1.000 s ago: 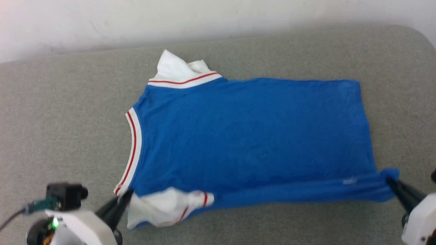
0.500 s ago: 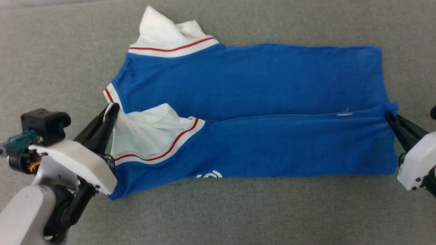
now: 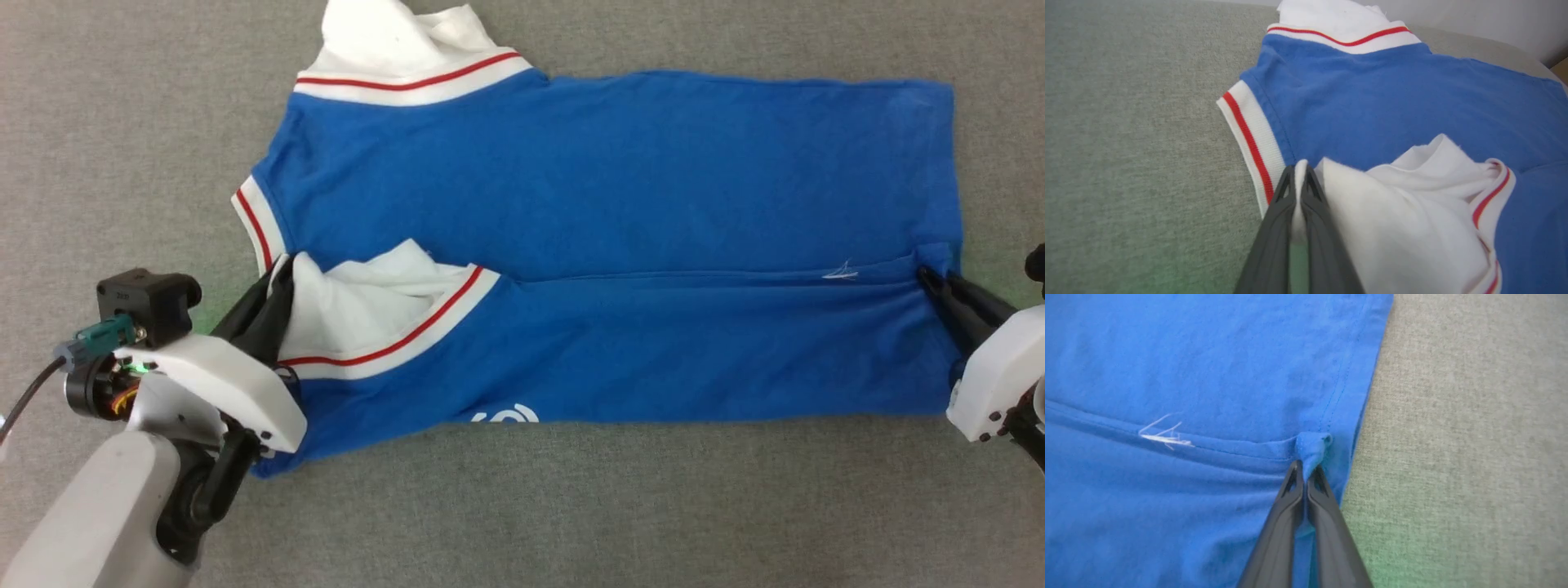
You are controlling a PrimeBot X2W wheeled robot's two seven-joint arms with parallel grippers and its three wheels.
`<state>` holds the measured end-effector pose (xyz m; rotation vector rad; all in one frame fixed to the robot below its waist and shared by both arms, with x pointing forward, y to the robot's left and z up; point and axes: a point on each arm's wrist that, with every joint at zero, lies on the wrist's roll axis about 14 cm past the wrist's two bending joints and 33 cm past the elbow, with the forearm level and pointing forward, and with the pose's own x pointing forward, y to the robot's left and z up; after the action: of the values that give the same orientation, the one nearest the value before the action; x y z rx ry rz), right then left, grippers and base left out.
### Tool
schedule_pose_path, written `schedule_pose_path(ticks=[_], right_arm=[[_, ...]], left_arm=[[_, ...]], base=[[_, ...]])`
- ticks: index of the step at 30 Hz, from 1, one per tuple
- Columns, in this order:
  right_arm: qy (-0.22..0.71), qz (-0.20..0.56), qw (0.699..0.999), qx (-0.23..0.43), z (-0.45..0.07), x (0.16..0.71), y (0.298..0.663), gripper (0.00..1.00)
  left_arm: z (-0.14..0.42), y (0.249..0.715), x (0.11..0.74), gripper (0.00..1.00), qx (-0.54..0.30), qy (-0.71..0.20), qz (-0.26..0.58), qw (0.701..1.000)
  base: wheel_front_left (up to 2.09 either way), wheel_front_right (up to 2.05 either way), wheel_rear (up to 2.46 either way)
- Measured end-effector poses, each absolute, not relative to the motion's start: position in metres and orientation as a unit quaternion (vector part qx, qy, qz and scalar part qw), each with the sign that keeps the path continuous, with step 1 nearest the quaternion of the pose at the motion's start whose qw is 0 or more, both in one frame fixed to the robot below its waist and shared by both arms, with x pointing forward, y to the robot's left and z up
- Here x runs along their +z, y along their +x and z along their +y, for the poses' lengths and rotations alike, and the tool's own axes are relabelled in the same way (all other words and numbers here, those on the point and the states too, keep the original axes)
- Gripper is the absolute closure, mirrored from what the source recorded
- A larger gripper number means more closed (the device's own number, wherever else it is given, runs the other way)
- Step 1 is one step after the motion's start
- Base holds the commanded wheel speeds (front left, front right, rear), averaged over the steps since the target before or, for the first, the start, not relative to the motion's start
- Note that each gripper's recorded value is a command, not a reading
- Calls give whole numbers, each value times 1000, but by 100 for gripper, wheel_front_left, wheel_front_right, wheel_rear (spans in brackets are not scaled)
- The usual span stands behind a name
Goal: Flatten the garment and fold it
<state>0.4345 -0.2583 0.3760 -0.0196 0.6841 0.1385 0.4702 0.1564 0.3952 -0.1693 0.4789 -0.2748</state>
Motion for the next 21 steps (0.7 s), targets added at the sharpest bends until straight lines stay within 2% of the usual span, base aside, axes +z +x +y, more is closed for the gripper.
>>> schedule_pose_path(ticks=[1,2,3,7,12,17,21], right_arm=[[-9,334,940,67,-259,377,435,0],[-8,330,941,66,-259,379,436,0],[-9,328,942,65,-260,380,436,0],[-1,302,951,63,-259,395,440,0],[10,227,973,37,-269,433,441,0],[-1,158,987,-6,-280,462,420,0],[-8,121,992,-40,-280,473,395,0]], left_arm=[[156,470,396,31,-133,-88,234,959],[156,471,398,5,-131,-92,231,960],[156,471,400,0,-129,-98,226,961],[160,475,421,0,-116,-114,187,969],[175,472,464,0,-83,-133,99,983],[186,445,492,0,-57,-128,30,990],[188,419,496,0,-32,-116,15,993]], base=[[0,0,0],[0,0,0],[0,0,0],[0,0,0],[0,0,0],[0,0,0],[0,0,0]])
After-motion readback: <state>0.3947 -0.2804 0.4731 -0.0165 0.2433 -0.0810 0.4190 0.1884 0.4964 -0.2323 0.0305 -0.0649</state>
